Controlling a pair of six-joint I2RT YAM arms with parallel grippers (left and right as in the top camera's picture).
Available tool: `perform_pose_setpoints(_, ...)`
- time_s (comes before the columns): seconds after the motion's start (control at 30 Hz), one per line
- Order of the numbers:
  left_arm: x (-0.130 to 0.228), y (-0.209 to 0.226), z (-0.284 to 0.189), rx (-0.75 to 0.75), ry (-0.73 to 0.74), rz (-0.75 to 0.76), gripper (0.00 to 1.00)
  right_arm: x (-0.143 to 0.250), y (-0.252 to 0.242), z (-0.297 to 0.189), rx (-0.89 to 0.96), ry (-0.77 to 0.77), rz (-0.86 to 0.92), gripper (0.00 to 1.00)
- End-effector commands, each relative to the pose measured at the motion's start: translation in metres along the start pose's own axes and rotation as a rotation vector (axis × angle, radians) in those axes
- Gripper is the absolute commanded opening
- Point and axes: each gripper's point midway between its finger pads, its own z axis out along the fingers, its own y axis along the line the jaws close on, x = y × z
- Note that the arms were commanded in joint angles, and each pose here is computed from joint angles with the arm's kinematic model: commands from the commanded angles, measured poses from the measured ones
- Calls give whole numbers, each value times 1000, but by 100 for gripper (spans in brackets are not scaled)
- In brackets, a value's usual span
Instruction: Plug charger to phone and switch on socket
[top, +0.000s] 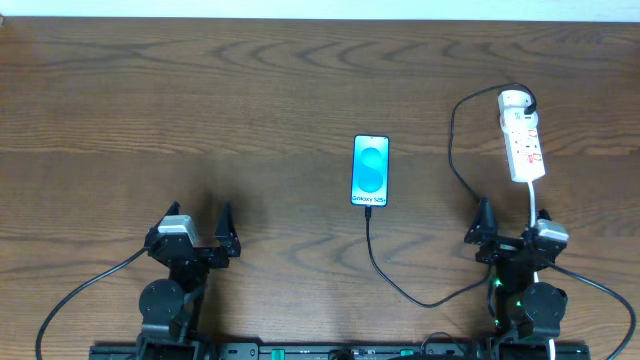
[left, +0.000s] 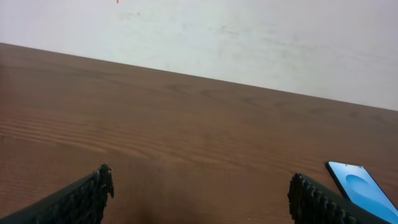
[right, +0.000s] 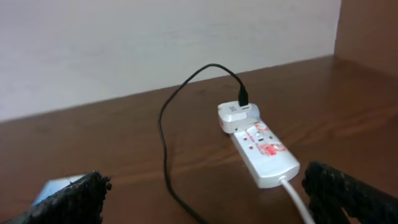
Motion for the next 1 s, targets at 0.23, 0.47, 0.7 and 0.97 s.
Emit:
perform_pose_setpoints(0.23, 16, 6, 2, -20, 37, 0, 92, 3, 4, 0, -27, 6, -130, 99)
perform_pose_setpoints(0.47, 16, 6, 2, -21, 37, -1, 92, 1, 2, 0, -14, 0, -129, 99)
perform_pose_setpoints(0.7, 16, 6, 2, -20, 37, -1, 92, 1, 3, 0, -18, 1, -130, 99)
perform_pose_setpoints(0.97, 16, 6, 2, -20, 37, 0, 92, 1, 2, 0, -17, 1, -130, 99)
